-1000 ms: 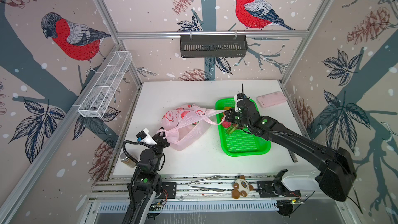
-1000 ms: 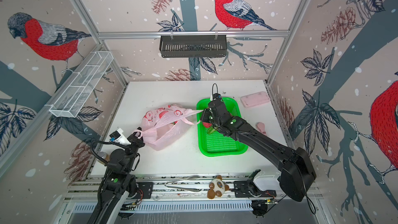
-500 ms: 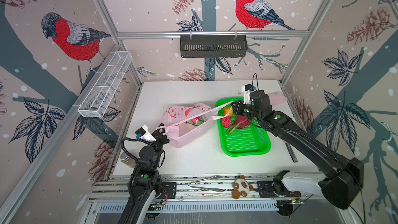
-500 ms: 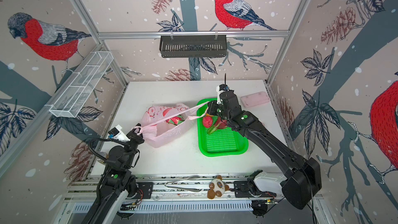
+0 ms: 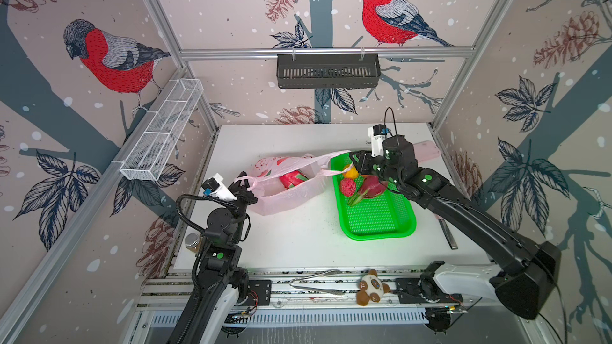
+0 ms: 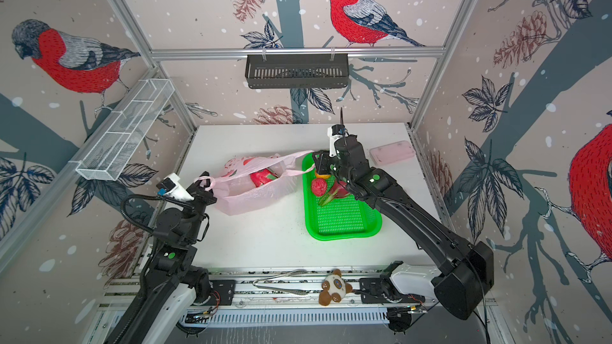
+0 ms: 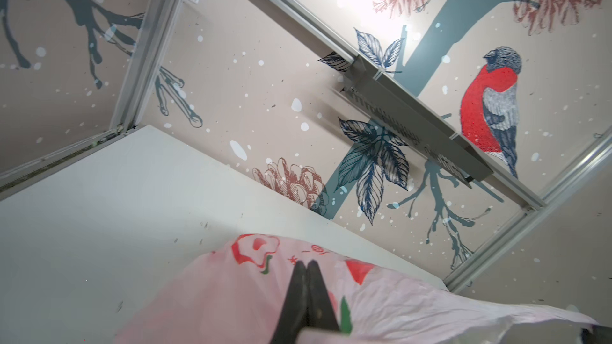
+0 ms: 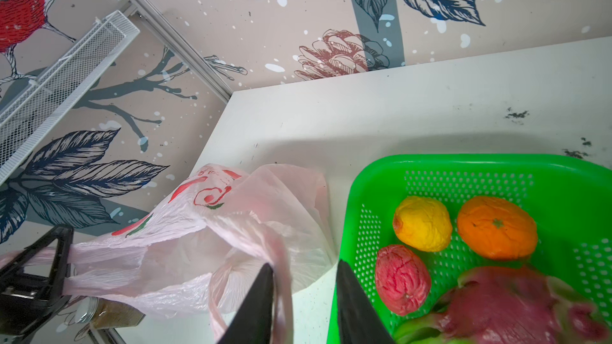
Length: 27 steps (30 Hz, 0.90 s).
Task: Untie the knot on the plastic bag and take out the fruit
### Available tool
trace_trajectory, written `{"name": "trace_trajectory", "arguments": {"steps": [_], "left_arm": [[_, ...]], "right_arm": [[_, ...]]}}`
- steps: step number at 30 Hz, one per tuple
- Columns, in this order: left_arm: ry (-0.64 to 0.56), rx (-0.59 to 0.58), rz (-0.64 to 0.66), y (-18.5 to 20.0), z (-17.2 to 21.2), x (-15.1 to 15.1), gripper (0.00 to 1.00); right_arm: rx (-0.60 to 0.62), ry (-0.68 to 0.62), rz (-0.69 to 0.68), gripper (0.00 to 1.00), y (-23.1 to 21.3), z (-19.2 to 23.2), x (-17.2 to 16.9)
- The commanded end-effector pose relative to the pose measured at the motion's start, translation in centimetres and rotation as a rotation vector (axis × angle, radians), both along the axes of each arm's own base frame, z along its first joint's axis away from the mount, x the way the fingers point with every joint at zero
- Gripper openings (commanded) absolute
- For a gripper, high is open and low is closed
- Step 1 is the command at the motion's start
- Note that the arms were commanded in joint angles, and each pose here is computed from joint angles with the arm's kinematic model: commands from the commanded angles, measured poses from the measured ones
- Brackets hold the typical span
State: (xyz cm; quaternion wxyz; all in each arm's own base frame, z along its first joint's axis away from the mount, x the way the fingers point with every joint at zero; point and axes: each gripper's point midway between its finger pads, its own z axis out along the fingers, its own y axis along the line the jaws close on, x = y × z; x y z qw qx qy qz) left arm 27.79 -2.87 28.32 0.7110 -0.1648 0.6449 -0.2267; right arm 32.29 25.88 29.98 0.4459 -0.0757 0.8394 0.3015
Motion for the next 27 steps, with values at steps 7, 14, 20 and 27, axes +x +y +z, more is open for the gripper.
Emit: {"name": "trace_trajectory", "arguments": {"steps": [7, 14, 20, 27], "left_arm": [[0.006, 0.095, -0.088, -1.7, 1.9, 0.0, 0.00], [0.015, 0.104, -0.104, -2.1, 2.7, 0.6, 0.00], [0.028, 0.113, -0.123, -2.5, 2.9, 1.4, 0.00], [0.054, 0.123, -0.119, -2.6, 2.7, 2.3, 0.00]], "right_arm": [[-0.098, -0.065, 0.049, 0.65, 2.4, 2.4, -2.4], [-0.149, -0.145, 0.127, 0.69, 5.2, 6.4, -6.2], [-0.202, -0.181, 0.315, 0.48, 11.7, 6.4, -7.6], [-0.395, -0.186, 0.450, 0.26, 18.5, 0.6, -5.8]]}}
